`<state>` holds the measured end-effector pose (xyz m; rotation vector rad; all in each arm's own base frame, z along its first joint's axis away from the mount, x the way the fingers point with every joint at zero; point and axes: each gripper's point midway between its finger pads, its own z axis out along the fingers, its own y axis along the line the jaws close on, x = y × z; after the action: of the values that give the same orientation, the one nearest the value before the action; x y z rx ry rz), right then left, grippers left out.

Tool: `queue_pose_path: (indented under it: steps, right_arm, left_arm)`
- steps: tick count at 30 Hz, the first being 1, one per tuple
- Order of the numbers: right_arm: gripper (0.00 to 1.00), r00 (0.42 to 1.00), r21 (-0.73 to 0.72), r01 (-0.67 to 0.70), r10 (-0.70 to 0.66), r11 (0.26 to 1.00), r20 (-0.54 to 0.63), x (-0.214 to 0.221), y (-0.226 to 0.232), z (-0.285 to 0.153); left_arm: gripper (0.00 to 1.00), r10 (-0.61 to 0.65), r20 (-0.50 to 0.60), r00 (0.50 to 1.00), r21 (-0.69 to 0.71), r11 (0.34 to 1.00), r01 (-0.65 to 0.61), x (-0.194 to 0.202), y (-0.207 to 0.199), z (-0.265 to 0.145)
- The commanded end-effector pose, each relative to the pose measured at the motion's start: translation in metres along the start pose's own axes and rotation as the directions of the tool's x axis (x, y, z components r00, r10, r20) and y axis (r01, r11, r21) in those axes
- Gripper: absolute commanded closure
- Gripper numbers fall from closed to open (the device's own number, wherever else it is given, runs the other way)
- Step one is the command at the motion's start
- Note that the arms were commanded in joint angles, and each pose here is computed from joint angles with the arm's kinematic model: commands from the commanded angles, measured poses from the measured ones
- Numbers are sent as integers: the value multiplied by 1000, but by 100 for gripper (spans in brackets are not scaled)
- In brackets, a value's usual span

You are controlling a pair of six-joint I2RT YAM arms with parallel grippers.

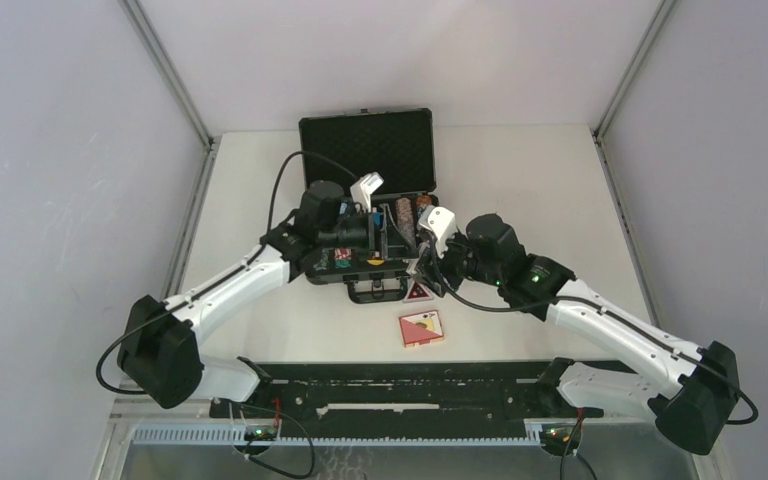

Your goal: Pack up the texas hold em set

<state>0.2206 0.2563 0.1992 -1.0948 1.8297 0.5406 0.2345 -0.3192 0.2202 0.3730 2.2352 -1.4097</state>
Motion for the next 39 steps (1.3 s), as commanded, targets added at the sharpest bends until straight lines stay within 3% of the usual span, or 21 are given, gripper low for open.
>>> queue_pose_path:
  steps: [1, 10, 14, 18, 24, 26, 29, 31, 33, 35, 39]
  right_arm:
    - [80, 996, -6, 35, -34, 999, 83, -23, 2, -7]
    - [80, 995, 20, 44, -45, 999, 86, -24, -2, -8]
    - [80, 995, 26, 41, -43, 999, 86, -24, -4, -9]
    - [80, 996, 24, 38, -40, 999, 83, -23, -3, -9]
    - [80, 996, 21, 40, -42, 999, 81, -23, -3, -9]
    - [80, 996, 19, 38, -39, 999, 79, -22, -2, -9]
    - [79, 997, 18, 36, -37, 999, 73, -21, -2, -8]
    - [72, 997, 38, 29, -31, 999, 64, -19, -6, -6]
    - [52, 998, 75, 17, -21, 997, 52, -17, -13, -4]
    - [21, 999, 113, 6, -10, 994, 36, -13, -20, -1]
    - [7, 999, 173, -26, 20, 985, 33, -9, -32, 6]
  left_arm:
    - [36, 63, 47, 997, 133, 989, -68, -24, -48, -7]
    - [37, 87, -27, 996, 148, 986, -82, -2, -49, 6]
    - [45, 84, -62, 995, 149, 986, -74, 10, -47, 15]
    - [58, 87, -70, 994, 150, 986, -76, 13, -45, 15]
    - [92, 91, -74, 993, 161, 984, -78, 10, -46, 19]
    - [99, 92, -80, 993, 170, 982, -78, 11, -46, 21]
    - [100, 117, -66, 991, 164, 981, -105, 8, -43, 23]
    - [100, 117, -44, 992, 146, 983, -109, 3, -40, 23]
    - [100, 84, -11, 996, 139, 987, -82, -7, -37, 20]
    - [100, 55, 45, 997, 132, 989, -60, -22, -31, 16]
    - [100, 22, 142, 990, 71, 997, -32, -46, -10, 4]
